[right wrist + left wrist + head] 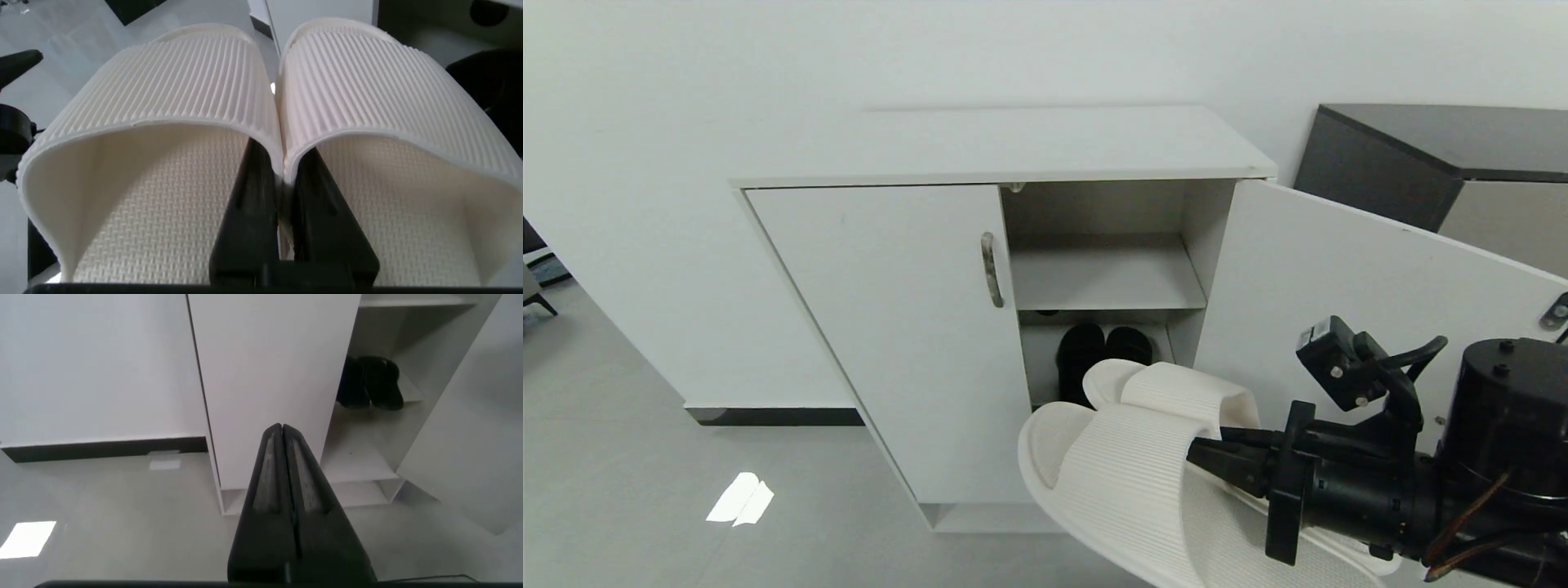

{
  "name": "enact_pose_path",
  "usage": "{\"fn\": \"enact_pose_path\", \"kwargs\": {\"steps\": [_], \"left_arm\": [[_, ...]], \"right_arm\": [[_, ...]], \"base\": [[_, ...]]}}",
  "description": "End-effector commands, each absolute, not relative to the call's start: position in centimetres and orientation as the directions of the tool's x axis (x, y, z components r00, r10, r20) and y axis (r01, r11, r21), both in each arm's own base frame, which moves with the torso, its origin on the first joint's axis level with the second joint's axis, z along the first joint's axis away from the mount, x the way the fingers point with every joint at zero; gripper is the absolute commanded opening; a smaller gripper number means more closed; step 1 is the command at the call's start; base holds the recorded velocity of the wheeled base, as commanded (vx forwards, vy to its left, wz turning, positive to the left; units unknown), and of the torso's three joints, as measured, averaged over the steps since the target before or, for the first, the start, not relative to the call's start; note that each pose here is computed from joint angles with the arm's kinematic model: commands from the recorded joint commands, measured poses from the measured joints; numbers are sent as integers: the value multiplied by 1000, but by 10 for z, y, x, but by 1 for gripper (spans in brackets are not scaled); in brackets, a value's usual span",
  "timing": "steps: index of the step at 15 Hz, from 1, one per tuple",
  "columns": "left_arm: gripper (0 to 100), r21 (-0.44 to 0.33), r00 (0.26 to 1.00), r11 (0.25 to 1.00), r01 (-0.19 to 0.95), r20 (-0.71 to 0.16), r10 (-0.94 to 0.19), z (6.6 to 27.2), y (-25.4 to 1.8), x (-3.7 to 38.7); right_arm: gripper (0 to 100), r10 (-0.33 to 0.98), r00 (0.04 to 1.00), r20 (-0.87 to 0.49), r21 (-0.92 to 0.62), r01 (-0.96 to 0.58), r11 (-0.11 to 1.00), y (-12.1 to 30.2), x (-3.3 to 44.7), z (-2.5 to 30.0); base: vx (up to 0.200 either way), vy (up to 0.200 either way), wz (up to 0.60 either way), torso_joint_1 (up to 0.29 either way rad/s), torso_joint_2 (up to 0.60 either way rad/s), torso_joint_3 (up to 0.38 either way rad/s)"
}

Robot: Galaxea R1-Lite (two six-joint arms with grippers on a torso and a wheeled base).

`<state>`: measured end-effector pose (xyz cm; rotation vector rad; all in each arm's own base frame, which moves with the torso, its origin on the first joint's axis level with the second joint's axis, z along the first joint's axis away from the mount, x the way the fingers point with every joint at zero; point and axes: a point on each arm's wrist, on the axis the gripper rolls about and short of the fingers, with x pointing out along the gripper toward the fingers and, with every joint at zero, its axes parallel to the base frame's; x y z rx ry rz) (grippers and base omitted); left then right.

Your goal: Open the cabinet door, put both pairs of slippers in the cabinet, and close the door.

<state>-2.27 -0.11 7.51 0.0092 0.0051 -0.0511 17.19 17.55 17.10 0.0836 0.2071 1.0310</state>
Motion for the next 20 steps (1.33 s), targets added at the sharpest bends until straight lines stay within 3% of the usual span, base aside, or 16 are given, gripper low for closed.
{"fn": "enact_pose_path", "kwargs": {"steps": [1,7,9,11,13,16,18,20], "left_arm": [[0,9,999,999,51,-6,-51,75,-1,-23],[0,9,999,999,51,-6,-51,75,-1,-23],[0,9,999,999,51,-6,-51,75,-1,-23],[0,9,999,999,51,-6,-51,75,-1,-23],[0,9,999,999,51,-6,-51,75,-1,-23],[0,9,999,999,52,-6,-52,75,-1,-23],[0,10,999,999,52,-6,-52,75,-1,-23],[0,9,999,999,51,-6,-51,75,-1,-23]], "right_arm": [[0,858,496,-131,165,-843,512,175,172,171],[0,867,478,-140,157,-854,496,176,165,168],[0,877,459,-139,76,-878,472,179,157,165],[0,817,563,-126,2,-823,568,186,156,169],[0,641,759,-113,-14,-646,763,213,165,199],[0,524,827,-205,162,-499,851,237,175,254],[0,362,908,-211,142,-338,930,257,194,267],[0,212,958,-195,100,-195,976,278,218,259]], "base": [[0,0,0,-183,471,300],[0,0,0,-150,458,303],[0,0,0,-97,354,251],[0,0,0,-37,107,73],[0,0,0,-6,25,21],[0,0,0,0,0,0],[0,0,0,0,0,0],[0,0,0,0,0,0]]}}
